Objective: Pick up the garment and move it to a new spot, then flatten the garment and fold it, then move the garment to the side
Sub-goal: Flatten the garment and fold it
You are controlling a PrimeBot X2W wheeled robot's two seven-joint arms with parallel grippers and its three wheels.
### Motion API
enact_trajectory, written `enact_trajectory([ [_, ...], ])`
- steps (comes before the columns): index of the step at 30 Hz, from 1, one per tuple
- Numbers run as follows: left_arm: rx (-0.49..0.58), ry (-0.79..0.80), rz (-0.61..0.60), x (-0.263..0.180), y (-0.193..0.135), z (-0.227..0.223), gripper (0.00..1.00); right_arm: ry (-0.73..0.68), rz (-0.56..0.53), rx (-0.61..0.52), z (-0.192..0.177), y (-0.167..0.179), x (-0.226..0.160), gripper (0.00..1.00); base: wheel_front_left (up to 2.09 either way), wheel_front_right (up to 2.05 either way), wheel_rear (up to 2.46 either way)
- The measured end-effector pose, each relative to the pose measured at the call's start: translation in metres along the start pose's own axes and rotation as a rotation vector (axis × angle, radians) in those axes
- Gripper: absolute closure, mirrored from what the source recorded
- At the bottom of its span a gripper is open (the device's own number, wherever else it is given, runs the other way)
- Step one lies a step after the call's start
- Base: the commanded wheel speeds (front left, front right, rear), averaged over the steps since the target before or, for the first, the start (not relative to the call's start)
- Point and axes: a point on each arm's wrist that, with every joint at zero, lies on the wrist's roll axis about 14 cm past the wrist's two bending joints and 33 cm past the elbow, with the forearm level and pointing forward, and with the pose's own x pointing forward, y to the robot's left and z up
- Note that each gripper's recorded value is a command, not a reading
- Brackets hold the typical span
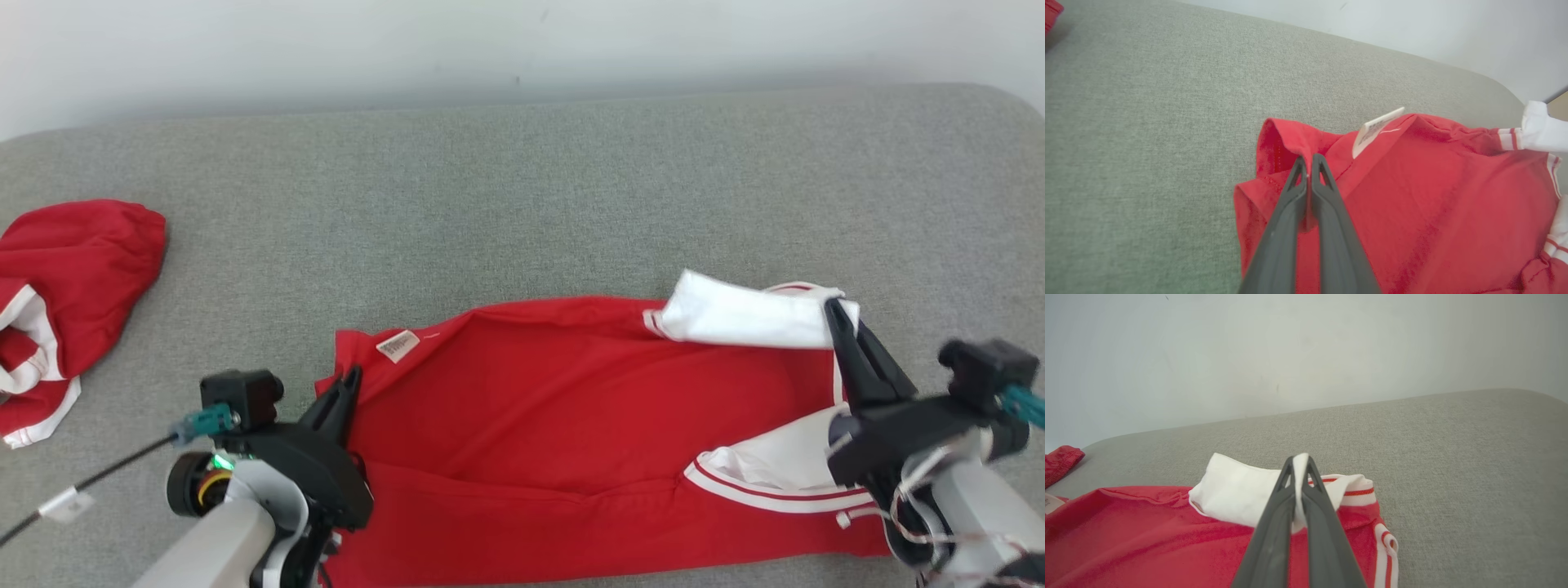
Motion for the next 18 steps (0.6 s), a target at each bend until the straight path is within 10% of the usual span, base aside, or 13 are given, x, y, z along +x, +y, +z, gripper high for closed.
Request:
enact_trajectory([
  [18,-0.125,-0.101,0.084,-0.043,0.002,-0.018,1.00,0.007,-0.118,0.107,-0.013,-0.007,-0.082,1.00,0.00,0.00,0.00],
])
